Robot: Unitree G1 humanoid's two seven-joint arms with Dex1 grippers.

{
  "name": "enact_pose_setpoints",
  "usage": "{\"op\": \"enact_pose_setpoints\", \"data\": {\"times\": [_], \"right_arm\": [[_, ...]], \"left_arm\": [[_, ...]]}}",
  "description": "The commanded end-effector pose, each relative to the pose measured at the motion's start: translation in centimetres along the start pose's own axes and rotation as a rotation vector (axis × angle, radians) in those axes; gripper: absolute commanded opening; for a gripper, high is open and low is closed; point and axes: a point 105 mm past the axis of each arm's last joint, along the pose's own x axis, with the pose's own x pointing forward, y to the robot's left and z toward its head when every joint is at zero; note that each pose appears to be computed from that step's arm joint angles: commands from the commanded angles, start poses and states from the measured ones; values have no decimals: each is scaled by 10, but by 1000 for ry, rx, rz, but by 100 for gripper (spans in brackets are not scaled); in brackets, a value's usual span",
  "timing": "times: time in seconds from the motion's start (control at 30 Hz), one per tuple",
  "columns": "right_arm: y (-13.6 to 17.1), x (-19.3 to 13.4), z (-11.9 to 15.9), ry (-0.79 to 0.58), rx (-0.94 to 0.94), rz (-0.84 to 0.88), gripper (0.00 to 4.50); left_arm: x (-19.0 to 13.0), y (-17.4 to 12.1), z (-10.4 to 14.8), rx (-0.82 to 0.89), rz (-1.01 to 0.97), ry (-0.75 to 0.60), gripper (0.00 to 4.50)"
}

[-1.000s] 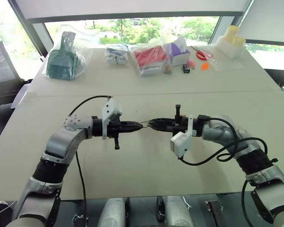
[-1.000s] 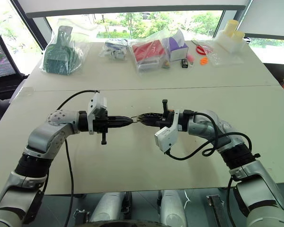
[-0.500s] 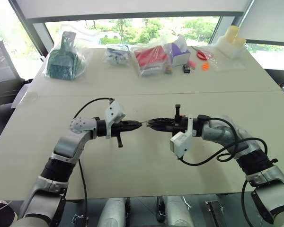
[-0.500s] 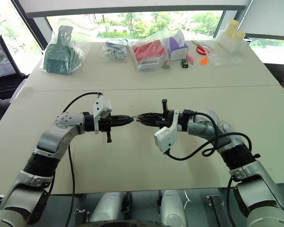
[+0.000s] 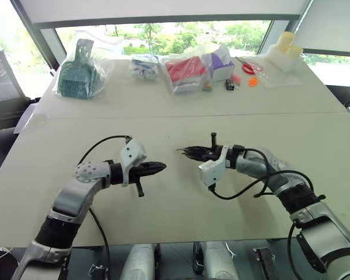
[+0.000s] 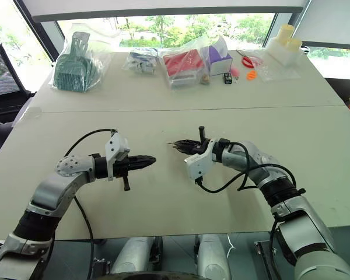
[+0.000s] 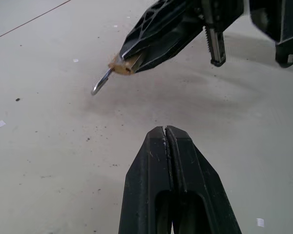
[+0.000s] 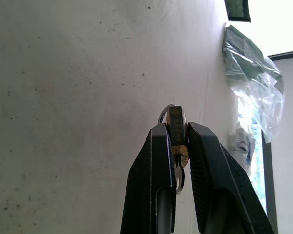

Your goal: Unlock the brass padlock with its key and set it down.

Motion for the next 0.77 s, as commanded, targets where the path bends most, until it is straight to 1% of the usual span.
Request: {"op": "enact_pose_setpoints", "data": {"times": [0.03, 0.07, 0.1, 0.13, 0.2, 0.23, 0.3, 0.4, 0.5, 0.63, 0.77], "right_arm": [[-4, 0, 5, -30, 4, -2, 178], [-3, -1, 7, -38, 11, 5, 220], [-2, -4, 9, -45, 20, 15, 281], [-1, -6, 9, -46, 32, 23, 325], [-2, -12, 9, -40, 70, 38, 431], [-2, -16, 8, -33, 91, 48, 442], [-5, -22, 6, -15, 143, 60, 442], [-11, -34, 0, 16, 306, 62, 442], [-20, -50, -4, 39, 538, 53, 442], [-31, -70, 0, 40, 817, 56, 442], [-29, -83, 10, 39, 997, 96, 442]], "left_arm": [[-5, -4, 9, 19, 18, -23, 0], [-6, -5, 9, 16, 21, -23, 0], [-7, -5, 9, 12, 26, -23, 0], [-8, -5, 9, 9, 31, -22, 0], [-10, -5, 9, 5, 36, -21, 0], [-11, -5, 10, 3, 37, -21, 0], [-11, -5, 10, 1, 39, -21, 0], [-13, -4, 12, 1, 40, -24, 0], [-13, -4, 15, 8, 38, -24, 0], [-15, -2, 17, 20, 44, -21, 0], [-18, -2, 20, 21, 56, -35, 0]]}}
